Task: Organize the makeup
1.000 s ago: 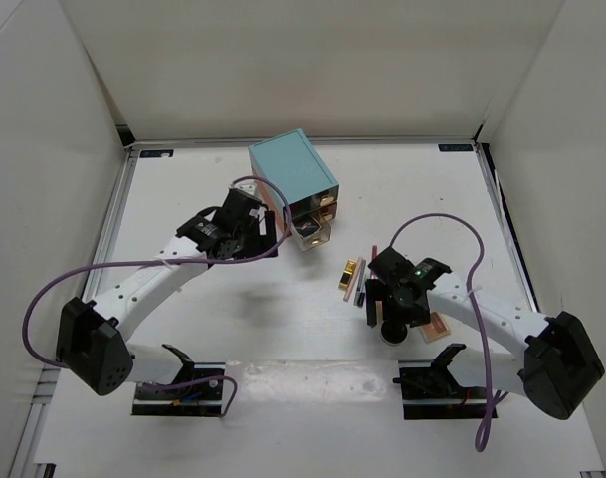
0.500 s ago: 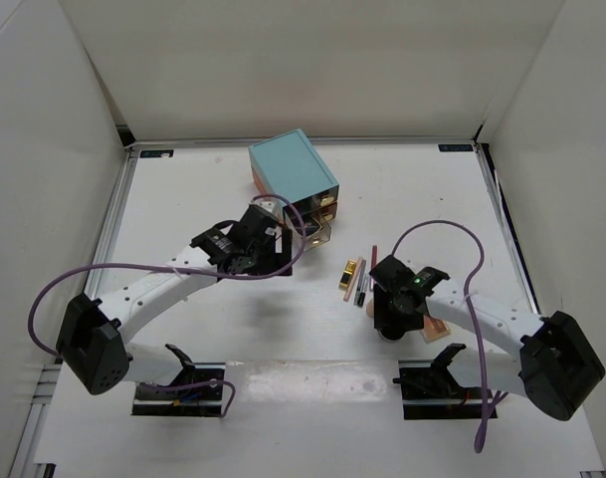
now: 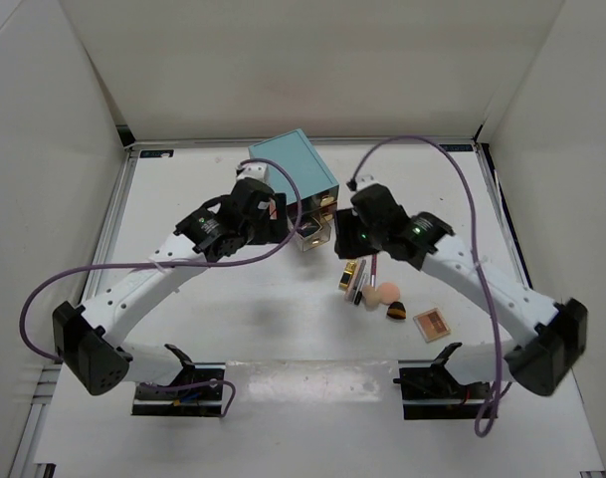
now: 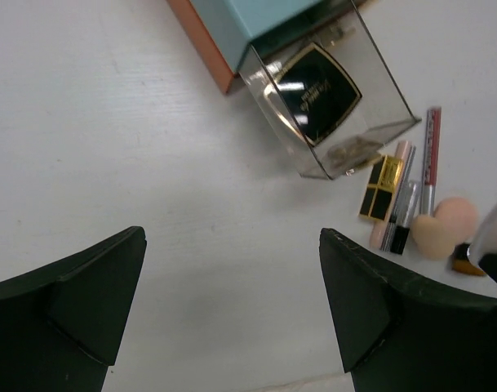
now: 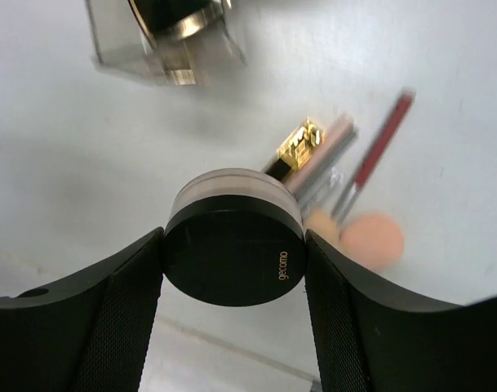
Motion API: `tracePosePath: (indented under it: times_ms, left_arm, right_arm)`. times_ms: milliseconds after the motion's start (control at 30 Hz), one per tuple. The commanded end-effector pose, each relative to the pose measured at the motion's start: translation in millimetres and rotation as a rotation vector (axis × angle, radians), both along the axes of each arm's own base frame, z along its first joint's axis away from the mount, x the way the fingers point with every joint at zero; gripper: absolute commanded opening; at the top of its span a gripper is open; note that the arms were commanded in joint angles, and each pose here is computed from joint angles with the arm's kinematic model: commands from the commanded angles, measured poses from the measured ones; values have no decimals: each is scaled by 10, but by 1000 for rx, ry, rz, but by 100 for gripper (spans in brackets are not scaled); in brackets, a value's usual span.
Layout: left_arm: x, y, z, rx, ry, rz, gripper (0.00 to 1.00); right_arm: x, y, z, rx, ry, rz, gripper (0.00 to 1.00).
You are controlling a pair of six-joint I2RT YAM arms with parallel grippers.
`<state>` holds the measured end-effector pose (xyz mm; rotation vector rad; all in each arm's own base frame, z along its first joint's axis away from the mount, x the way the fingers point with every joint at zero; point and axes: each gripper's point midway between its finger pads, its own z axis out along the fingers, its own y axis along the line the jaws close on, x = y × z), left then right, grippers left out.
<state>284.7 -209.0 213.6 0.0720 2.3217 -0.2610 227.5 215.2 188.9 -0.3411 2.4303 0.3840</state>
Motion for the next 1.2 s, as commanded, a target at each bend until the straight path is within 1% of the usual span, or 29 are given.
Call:
tracePosePath:
  times_ms: [0,33,67,100,167,200,267,333,433,533,600,667,733,767,833,900,933,1000,1067,1100,1133,1167]
  left_arm:
    - [141,300,256,48,-64,103,98]
    - [192,385,281,40,-62,135,98]
    - [211,438,264,42,-56,150,98]
    - [205,472,276,40,-57,157,98]
    - [214,551,278,35,-58,172,98]
    - [205,570,277,30,-53,171,98]
    - [219,657,269,29,-52,187,98]
    - [213,725,269,29,-46,200,98]
    - [225,784,254,19,-38,200,98]
    - [240,858,230,25,-32,210,98]
    - [260,882,218,28,-25,207,98]
    - [267,900,211,33,-22,212,98]
    - [270,906,204,38,-24,211,98]
    - [273,891,199,36,-25,204,98]
    - [275,873,200,35,-27,191,98]
    - [284,855,213,27,-30,183,98]
    - [292,849,215,24,-33,179,98]
    - [294,822,221,16,-34,166,98]
    - [306,783,229,-1,-42,156,98]
    - [307,776,217,-3,-41,153,98]
    - [307,743,202,-14,-35,142,98]
    - [319,722,181,-20,-37,135,98]
  right_arm:
    - [596,287,211,-67,-167,61,35]
    - [692,366,252,-59,-183,65,35]
    - [785,517,430,-15,-214,97,35]
    - [883,662,353,-12,-208,125,35]
    - [1025,835,500,16,-238,164,35]
    - [1095,928,384,-1,-223,182,35]
    - [1198,1032,443,2,-237,204,35]
    - [1307,1137,373,-8,-235,215,35]
    - [1403,1223,237,-27,-218,208,35]
    - [1464,1187,120,-70,-195,185,38]
    - [1449,1165,67,-77,-178,172,42]
    - [1389,1142,-29,-85,-140,161,44]
    - [1353,1108,-71,-99,-121,146,51]
    - [1319,1099,-66,-100,-113,145,52]
    - [1298,1097,-74,-98,-102,145,60]
    - [1281,1114,-12,-89,-109,154,70]
    - [1297,1090,17,-86,-112,148,77]
    - [1278,1074,99,-77,-122,148,83]
    - [1257,1055,196,-65,-135,133,92]
    - [1223,1001,280,-57,-142,113,99]
    - [1236,967,351,-44,-157,94,99]
    - [1202,895,327,-61,-154,77,99]
